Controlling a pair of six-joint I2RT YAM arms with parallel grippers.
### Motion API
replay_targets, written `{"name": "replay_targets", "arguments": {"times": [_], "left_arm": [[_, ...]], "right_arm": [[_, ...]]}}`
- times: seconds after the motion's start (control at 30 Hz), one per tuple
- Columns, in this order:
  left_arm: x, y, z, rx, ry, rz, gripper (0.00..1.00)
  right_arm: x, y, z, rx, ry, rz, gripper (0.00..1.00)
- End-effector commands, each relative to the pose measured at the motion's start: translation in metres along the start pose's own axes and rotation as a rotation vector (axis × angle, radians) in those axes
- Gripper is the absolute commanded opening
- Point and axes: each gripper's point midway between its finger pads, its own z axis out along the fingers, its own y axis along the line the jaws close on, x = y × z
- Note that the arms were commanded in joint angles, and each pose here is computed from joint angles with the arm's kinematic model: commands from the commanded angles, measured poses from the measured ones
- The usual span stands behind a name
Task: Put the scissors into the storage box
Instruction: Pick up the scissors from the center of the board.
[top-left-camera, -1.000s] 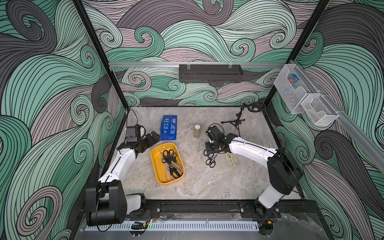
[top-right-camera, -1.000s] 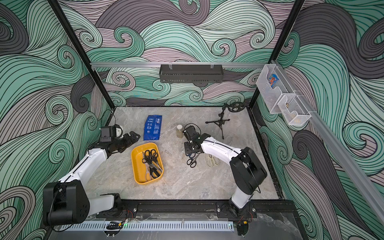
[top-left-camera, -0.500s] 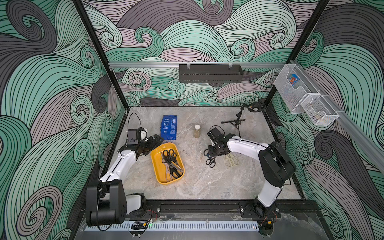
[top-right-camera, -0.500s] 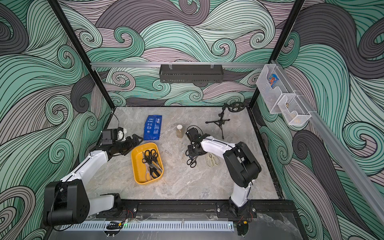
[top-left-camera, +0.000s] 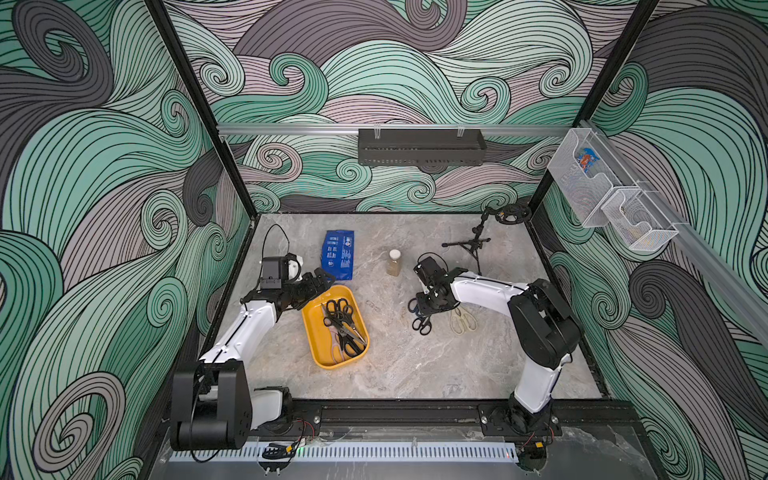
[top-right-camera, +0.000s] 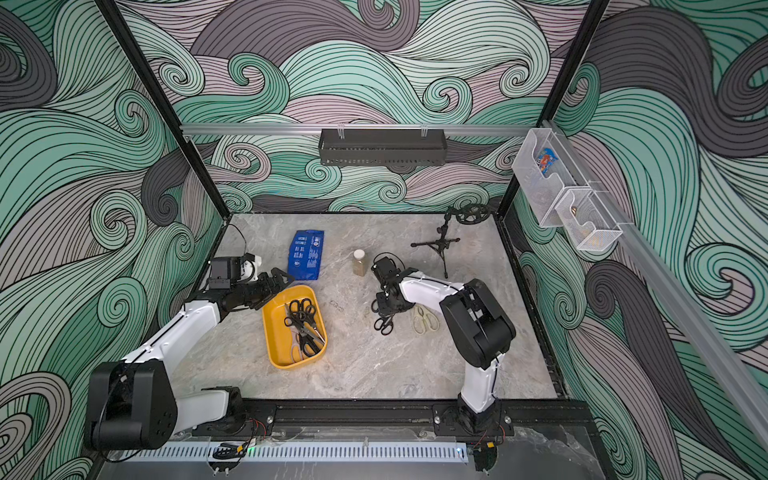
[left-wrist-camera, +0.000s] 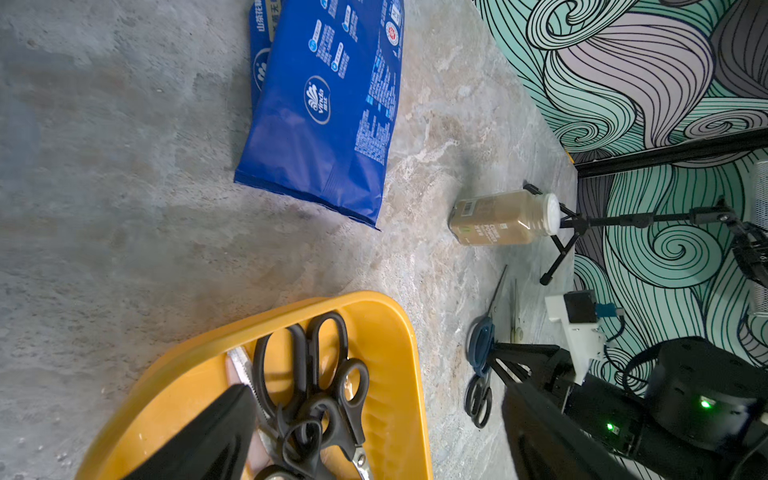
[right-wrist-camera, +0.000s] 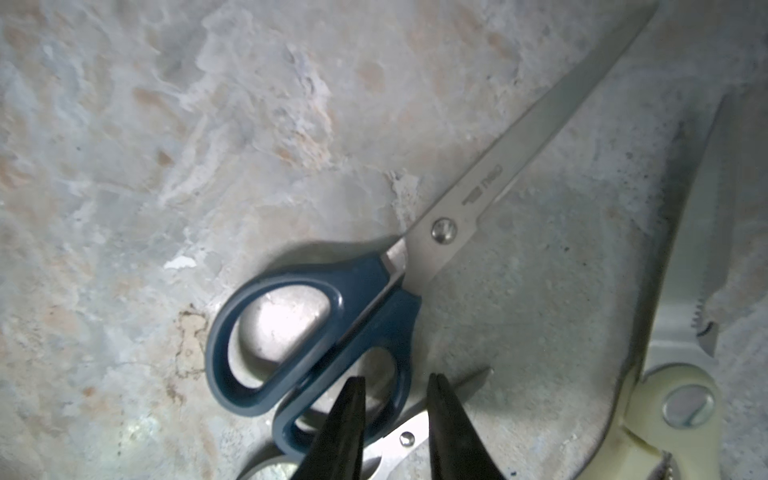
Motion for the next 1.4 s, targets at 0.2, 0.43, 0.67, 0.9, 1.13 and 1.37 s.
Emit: {"name": "replay_targets", "arguments": {"times": [0.2,0.43,0.67,0.9,1.13,1.37], "left_arm": [[-0.008,-0.015,-0.005,0.036,-0.024,0.028,0.97],[-0.010,-0.016,-0.006,0.030,-0.028,0.033,0.97],[-0.011,-0.015,-0.004,0.028,-0.024,0.027,0.97],[-0.013,-0.015,-0.004,0.025,-0.031,0.026,0.97],[-0.027,-0.003,-0.005,-0.030,-0.068,0.009,0.97],[-0.049,0.024,-0.015,-0.084,-0.131,-0.055,0.97]], "right_arm": [[0.005,-0.007,0.017,0.035,0.053,-0.014,0.28],[0.017,-0.009,0.031,0.047,0.098,-0.028,0.17],[0.016,-0.010,0.035,0.056,0.102,-0.041,0.04],[0.001,-0.009,0.024,0.039,0.051,-0.038,0.00],[-0.039,-0.006,-0.027,-0.018,-0.103,-0.016,0.00],[-0.048,-0.006,-0.074,-0.068,-0.198,0.000,0.00]]}}
